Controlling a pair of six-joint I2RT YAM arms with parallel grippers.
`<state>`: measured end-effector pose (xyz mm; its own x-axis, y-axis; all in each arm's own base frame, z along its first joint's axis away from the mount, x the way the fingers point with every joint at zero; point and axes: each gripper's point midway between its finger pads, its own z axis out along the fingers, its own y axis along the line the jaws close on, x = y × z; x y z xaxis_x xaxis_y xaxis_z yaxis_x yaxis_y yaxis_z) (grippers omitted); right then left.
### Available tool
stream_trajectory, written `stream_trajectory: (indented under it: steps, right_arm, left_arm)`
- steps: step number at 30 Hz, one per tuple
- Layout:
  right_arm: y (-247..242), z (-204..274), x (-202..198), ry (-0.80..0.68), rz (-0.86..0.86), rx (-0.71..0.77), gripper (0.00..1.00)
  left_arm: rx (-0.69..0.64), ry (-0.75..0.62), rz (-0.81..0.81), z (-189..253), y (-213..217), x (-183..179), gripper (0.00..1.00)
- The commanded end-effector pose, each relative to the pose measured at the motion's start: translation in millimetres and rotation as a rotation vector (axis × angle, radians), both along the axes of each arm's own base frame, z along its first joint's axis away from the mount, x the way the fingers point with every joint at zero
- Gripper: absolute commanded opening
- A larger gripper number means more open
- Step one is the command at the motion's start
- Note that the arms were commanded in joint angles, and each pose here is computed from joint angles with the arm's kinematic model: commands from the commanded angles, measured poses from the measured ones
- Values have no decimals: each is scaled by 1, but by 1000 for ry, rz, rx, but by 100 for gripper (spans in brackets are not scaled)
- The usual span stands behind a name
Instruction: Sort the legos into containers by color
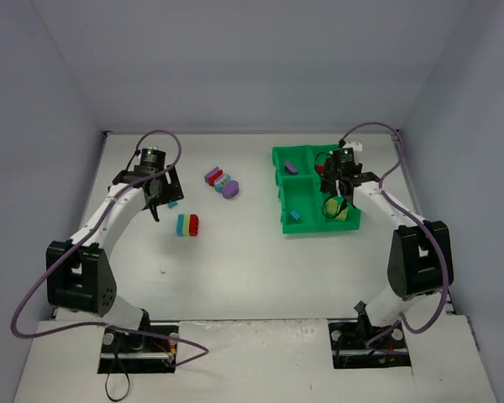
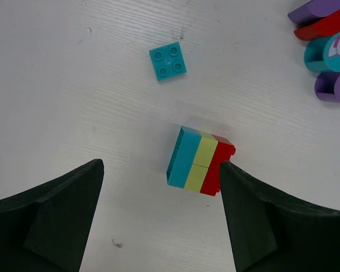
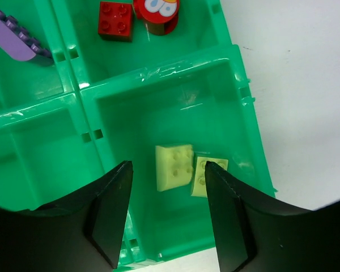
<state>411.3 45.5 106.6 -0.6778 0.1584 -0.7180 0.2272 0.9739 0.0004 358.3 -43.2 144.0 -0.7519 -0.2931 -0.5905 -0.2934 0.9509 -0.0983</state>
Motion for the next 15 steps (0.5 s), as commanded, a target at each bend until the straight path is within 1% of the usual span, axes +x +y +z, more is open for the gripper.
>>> stream_trajectory:
  steps: [1, 7, 9, 10, 13, 14, 15]
  right_arm:
    - [8, 36, 18, -108, -11, 53, 51]
    - [11, 55, 7, -158, 11, 72, 52]
    - [13, 63, 2, -175, 30, 87, 52]
    - [15, 66, 1, -183, 39, 95, 52]
    - [21, 76, -6, -207, 76, 121, 53]
    - [20, 82, -8, -223, 78, 125, 53]
    - [21, 80, -11, -219, 86, 124, 53]
  left_arm:
    - [3, -82, 65, 14, 6, 28, 76]
    - [5, -14, 98, -19, 7, 45, 76]
    - [7, -12, 111, -23, 9, 52, 76]
    - [16, 10, 119, -33, 11, 54, 76]
    - [16, 18, 146, -42, 17, 66, 71]
    - [18, 19, 150, -44, 18, 68, 67]
    - [20, 19, 155, -47, 18, 75, 65]
